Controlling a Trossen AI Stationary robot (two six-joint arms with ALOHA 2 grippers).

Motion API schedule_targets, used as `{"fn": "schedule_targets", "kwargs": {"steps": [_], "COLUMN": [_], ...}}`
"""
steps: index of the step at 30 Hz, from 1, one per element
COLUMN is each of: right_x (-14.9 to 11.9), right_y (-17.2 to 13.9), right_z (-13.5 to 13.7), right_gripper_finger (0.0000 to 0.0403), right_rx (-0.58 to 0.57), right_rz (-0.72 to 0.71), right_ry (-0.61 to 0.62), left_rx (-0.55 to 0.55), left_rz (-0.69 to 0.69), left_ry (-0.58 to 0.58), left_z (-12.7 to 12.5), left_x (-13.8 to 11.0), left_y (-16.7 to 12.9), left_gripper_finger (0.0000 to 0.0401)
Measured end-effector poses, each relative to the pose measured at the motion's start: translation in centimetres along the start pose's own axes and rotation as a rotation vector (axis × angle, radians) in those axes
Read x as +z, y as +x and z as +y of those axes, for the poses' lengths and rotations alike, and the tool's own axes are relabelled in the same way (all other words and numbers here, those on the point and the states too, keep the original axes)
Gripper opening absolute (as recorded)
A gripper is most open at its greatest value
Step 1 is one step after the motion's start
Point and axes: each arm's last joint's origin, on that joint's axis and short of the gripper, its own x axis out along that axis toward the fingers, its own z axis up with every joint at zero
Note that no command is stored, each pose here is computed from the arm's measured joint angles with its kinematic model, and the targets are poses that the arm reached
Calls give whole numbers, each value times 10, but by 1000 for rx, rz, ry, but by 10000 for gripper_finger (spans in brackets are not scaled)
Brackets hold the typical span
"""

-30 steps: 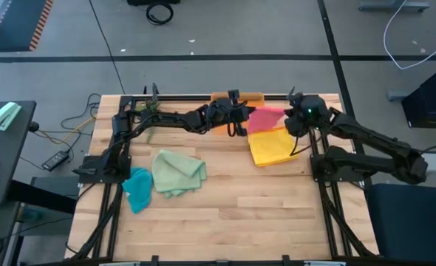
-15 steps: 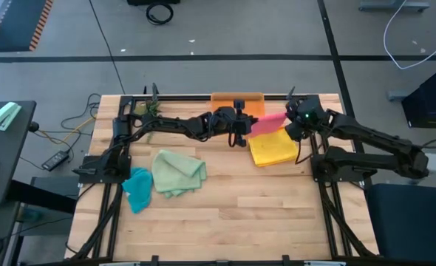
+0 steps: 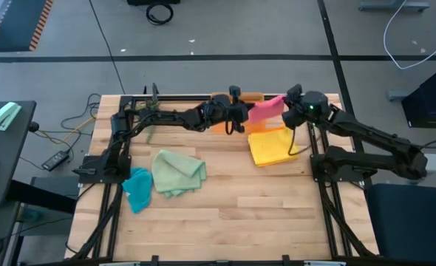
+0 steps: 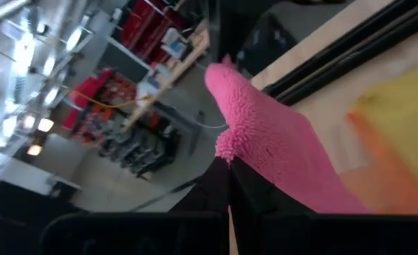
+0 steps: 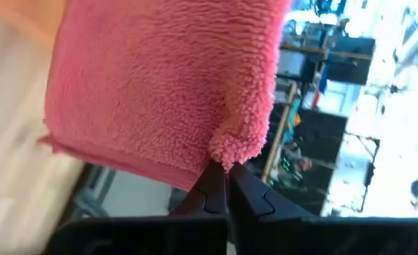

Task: Fold microfiber towels
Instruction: Stack the pink microfiber cloth on top of the yellow microfiber cloth

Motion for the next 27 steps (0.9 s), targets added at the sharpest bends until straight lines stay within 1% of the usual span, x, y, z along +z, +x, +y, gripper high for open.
{"fn": "schedule_targets", "kwargs": {"steps": [3,6,8,12,14,16,20,23,25,27], "right_x": [1,0,-1,-1,1,3,8,10,11,12], "right_y": [5,-1,-7,-17,-22,-27,-36,-42,-45,-47], "right_z": [4,11,19,37,44,48,52,56,59,61], "right_gripper_finger": [0,1,1,1,1,1,1,1,1,1], "right_rx": [36,108,185,369,451,489,516,561,585,606], "right_rz": [32,-1,-50,-106,-127,-139,-156,-162,-150,-137], "right_ry": [-27,-62,-54,-38,-41,-40,-23,-20,-11,-1], "left_rx": [-20,-80,-136,-240,-261,-273,-296,-295,-304,-315], "left_rz": [7,16,20,36,22,9,-10,9,33,59], "left_ry": [32,-3,-18,-13,-11,-15,-19,-78,-160,-254], "left_z": [-2,-14,-26,-63,-77,-86,-97,-101,-104,-114], "left_x": [0,3,7,14,20,27,39,42,40,35], "left_y": [0,-2,-3,-4,-5,-8,-14,-16,-15,-12], "left_gripper_finger": [5,5,5,5,5,5,5,5,5,5]}}
